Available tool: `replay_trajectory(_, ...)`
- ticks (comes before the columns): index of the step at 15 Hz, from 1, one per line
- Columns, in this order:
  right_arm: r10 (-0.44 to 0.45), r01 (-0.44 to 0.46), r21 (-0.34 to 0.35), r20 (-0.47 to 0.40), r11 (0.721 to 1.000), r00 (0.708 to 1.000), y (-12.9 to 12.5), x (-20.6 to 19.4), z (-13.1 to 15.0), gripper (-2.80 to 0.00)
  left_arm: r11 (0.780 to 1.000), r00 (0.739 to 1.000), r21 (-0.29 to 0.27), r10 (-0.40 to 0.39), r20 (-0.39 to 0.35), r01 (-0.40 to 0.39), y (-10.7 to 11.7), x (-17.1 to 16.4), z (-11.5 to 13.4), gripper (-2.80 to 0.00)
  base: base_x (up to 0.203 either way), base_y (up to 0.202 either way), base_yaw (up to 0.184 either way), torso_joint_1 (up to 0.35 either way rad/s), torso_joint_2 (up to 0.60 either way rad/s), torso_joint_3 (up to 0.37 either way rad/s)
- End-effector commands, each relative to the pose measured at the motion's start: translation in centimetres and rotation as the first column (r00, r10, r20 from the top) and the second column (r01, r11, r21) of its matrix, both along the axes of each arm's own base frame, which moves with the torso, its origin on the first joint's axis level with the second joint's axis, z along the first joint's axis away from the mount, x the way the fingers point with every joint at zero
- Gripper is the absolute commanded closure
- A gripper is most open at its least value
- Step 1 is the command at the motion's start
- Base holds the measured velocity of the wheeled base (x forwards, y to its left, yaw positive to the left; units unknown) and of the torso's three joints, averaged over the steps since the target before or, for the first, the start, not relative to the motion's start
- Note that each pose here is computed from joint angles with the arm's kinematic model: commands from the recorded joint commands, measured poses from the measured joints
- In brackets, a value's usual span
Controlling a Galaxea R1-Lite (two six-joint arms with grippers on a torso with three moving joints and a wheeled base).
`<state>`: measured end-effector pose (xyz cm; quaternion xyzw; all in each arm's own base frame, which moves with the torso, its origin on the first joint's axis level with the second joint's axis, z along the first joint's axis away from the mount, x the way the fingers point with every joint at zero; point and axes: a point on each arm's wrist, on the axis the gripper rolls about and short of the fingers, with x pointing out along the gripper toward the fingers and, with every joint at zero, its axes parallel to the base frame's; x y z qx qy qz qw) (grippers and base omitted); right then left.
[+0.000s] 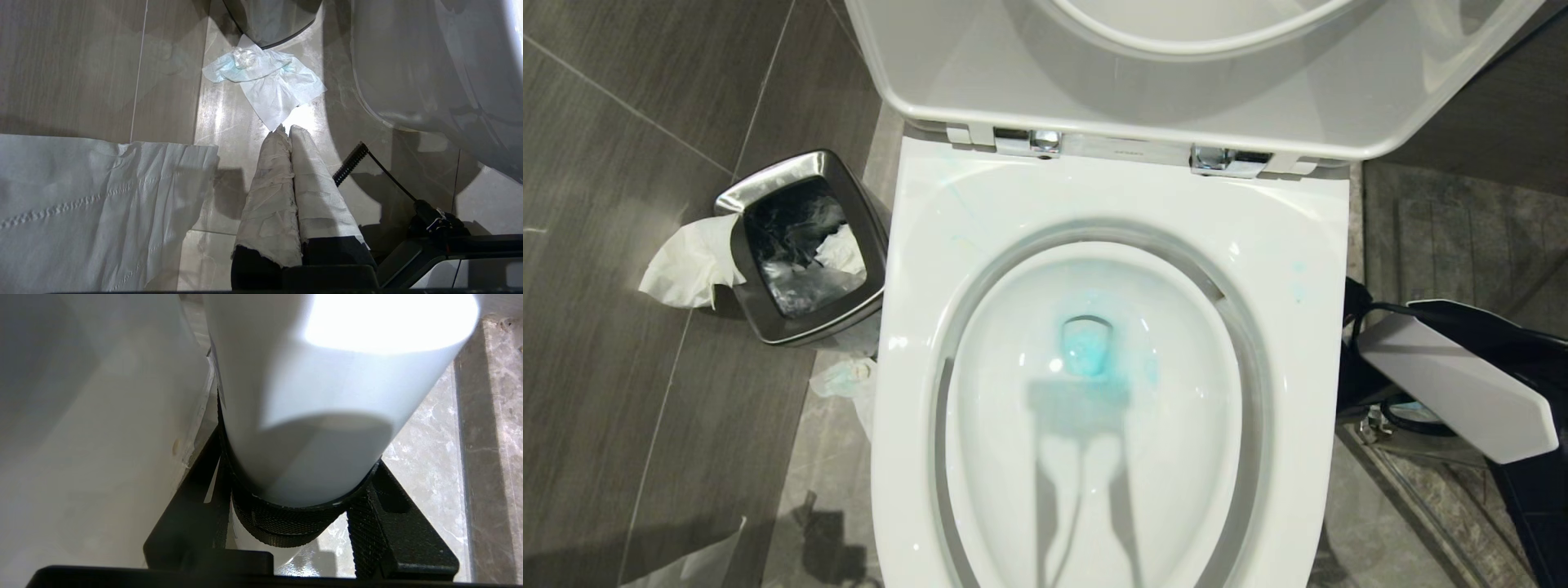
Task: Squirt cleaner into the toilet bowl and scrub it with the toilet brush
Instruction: Place the cleaning agent on the floor
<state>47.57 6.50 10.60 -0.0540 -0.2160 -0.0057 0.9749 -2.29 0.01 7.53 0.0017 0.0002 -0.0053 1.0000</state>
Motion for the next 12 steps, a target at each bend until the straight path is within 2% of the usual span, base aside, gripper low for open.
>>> replay_trajectory(1, -0.001, 0.001, 0.000, 0.005, 1.000, 1.000, 0.01, 0.15, -0.27, 0.00, 1.000, 1.000, 0.000, 0.000, -0.001, 0.000, 0.00, 0.01, 0.00, 0.00, 0.000, 0.000, 0.000, 0.000, 0.00, 0.000)
replay_trajectory(12, 0.000, 0.000, 0.005, -0.005, 1.000, 1.000, 0.03, 0.28, -0.83, 0.00, 1.000, 1.000, 0.000, 0.000, -0.001, 0.000, 0.00, 0.01, 0.00, 0.00, 0.000, 0.000, 0.000, 0.000, 0.00, 0.000)
